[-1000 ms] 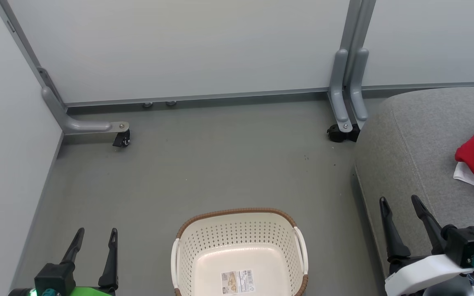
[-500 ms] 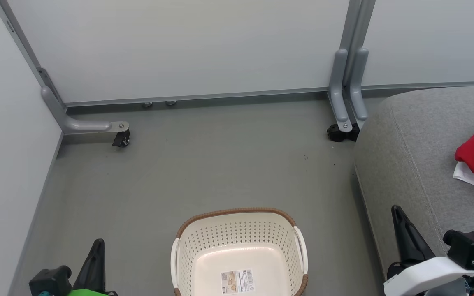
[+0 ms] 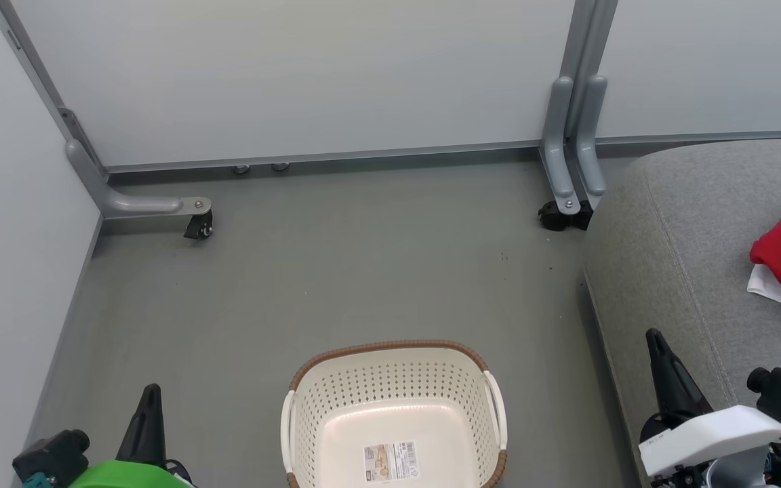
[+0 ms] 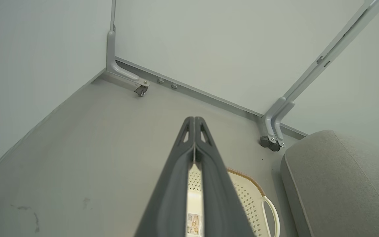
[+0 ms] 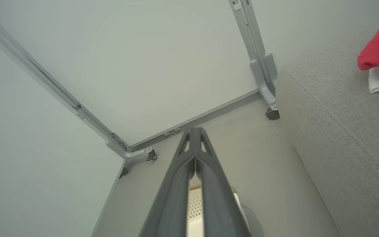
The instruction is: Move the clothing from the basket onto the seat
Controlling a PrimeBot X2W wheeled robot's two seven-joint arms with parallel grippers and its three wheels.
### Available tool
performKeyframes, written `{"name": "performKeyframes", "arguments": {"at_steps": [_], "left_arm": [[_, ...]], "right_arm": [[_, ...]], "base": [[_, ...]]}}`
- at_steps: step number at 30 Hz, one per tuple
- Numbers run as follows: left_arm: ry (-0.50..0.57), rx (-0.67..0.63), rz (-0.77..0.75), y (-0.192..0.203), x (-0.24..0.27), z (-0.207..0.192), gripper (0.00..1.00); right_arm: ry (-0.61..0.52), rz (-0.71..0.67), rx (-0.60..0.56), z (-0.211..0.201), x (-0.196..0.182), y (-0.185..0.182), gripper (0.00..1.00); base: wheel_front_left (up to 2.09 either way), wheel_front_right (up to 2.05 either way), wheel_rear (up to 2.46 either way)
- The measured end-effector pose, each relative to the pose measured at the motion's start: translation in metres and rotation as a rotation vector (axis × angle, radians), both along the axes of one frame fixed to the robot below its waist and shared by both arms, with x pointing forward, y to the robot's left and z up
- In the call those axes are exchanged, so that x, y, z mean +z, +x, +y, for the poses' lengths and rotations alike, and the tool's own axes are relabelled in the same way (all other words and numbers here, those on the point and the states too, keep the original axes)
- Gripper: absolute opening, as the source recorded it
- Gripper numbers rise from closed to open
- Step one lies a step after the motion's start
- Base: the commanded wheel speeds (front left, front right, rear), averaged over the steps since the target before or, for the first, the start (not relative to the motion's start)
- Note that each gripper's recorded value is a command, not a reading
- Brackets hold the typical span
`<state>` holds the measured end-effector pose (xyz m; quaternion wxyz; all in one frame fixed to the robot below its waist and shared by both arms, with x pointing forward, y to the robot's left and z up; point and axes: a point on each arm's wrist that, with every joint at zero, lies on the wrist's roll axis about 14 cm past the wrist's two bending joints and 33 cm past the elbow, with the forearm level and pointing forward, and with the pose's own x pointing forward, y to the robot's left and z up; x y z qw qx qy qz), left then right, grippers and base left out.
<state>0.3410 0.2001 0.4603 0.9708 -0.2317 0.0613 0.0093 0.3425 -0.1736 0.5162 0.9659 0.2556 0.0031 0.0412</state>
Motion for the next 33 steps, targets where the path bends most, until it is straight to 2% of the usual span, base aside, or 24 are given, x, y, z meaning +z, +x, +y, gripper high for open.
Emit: {"name": "performKeyframes", "arguments": {"at_steps": [33], "left_arm": [[-0.466,0.08,-0.005,0.019,0.013,0.002,0.0]], "right_arm": [[0.445,0.042,-0.027,-0.01,-0.006,0.018,0.0]], "base": [[0.0,0.0,0.0]]}}
